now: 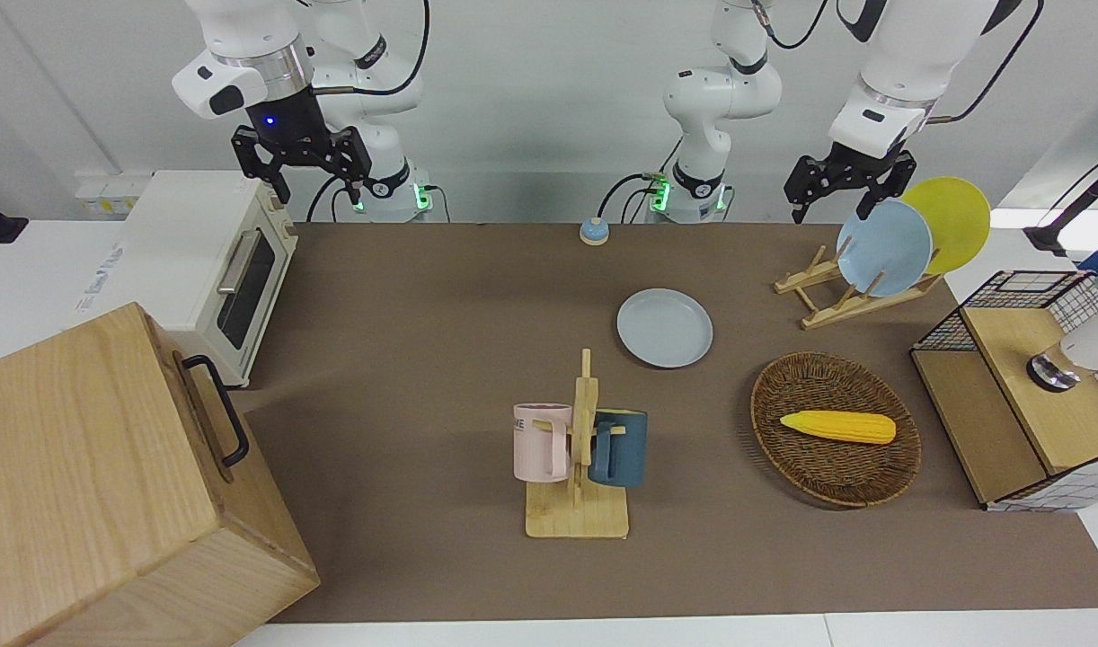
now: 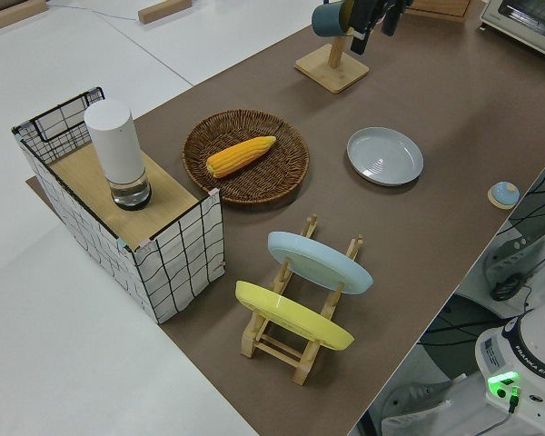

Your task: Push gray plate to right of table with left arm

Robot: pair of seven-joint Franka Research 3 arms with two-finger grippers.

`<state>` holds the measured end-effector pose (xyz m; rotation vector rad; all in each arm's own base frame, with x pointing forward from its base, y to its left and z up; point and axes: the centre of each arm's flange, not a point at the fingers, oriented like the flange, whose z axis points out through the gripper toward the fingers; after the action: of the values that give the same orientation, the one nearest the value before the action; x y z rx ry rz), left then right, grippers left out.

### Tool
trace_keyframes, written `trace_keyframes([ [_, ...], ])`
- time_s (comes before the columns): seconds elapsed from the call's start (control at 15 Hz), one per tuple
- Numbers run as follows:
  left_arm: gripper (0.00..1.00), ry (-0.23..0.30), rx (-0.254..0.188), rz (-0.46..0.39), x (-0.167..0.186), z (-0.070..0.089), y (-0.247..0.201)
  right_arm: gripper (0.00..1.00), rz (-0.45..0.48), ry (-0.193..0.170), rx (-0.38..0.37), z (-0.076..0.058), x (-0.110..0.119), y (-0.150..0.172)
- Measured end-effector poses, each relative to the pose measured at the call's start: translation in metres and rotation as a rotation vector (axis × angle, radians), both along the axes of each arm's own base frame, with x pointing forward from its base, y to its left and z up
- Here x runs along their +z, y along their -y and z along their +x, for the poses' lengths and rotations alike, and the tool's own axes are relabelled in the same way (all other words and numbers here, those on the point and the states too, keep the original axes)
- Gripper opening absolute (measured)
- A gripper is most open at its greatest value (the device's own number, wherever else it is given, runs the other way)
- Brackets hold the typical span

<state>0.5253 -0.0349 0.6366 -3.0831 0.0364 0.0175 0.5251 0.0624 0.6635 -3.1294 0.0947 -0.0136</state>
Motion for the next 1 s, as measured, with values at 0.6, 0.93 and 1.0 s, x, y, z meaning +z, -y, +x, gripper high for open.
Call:
trace_keyframes([
  [0.6, 1.00, 0.000, -0.003, 0.000, 0.000, 0.000, 0.001, 1.00, 0.000, 0.000, 0.000, 0.000, 0.000, 0.000],
  [0.93, 1.00, -0.007, 0.001, 0.000, -0.004, 0.001, -0.002, 1.00, 0.000, 0.000, 0.000, 0.000, 0.000, 0.000],
  [1.0, 1.00, -0.014, 0.004, 0.000, -0.010, 0.003, -0.003, 1.00, 0.000, 0.000, 0.000, 0.000, 0.000, 0.000],
])
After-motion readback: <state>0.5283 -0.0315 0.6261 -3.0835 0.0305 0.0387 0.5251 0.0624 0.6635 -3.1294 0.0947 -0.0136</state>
